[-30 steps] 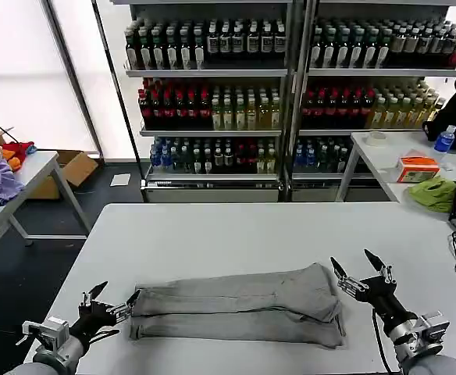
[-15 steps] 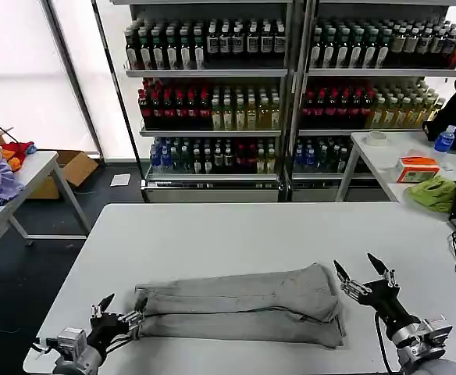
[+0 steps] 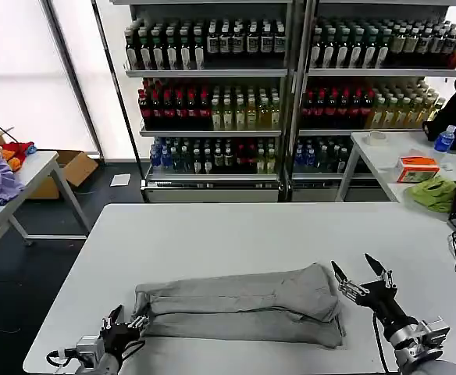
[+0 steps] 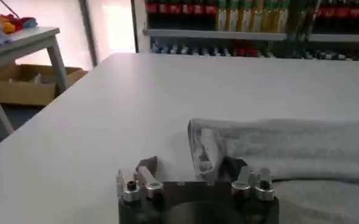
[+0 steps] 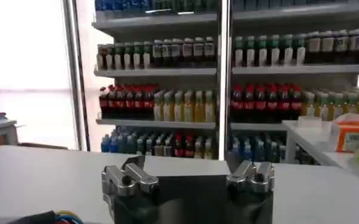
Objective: Fold and organize the clothes.
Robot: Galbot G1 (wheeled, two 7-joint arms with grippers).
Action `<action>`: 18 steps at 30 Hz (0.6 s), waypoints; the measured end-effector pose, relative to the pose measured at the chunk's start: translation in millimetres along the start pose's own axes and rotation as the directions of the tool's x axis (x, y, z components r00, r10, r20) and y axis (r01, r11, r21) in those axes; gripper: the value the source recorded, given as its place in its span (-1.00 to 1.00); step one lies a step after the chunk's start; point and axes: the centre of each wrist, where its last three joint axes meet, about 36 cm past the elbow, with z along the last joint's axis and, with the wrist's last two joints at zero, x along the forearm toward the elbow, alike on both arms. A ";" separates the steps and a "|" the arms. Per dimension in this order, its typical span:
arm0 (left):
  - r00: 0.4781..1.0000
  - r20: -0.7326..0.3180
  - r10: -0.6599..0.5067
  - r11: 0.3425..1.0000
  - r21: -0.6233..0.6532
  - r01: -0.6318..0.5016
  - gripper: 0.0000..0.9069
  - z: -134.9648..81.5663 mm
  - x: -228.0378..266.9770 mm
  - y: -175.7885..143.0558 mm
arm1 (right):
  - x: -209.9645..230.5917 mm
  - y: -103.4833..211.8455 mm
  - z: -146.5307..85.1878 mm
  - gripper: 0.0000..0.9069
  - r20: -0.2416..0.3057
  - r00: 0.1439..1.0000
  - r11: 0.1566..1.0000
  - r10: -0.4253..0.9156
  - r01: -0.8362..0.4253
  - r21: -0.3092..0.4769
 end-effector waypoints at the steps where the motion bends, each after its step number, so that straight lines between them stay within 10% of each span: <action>1: 1.000 -0.002 0.000 1.000 0.003 0.000 -0.96 0.9 0.5 -2.3 | -0.2 0.0 -0.3 1.00 0.001 1.000 1.000 0.000 0.000 0.000; 18: 0.999 0.018 0.032 0.999 0.027 -0.032 -0.98 7.4 6.1 -26.5 | 2.1 5.1 -6.5 1.00 0.016 1.000 1.000 0.002 -0.001 -0.026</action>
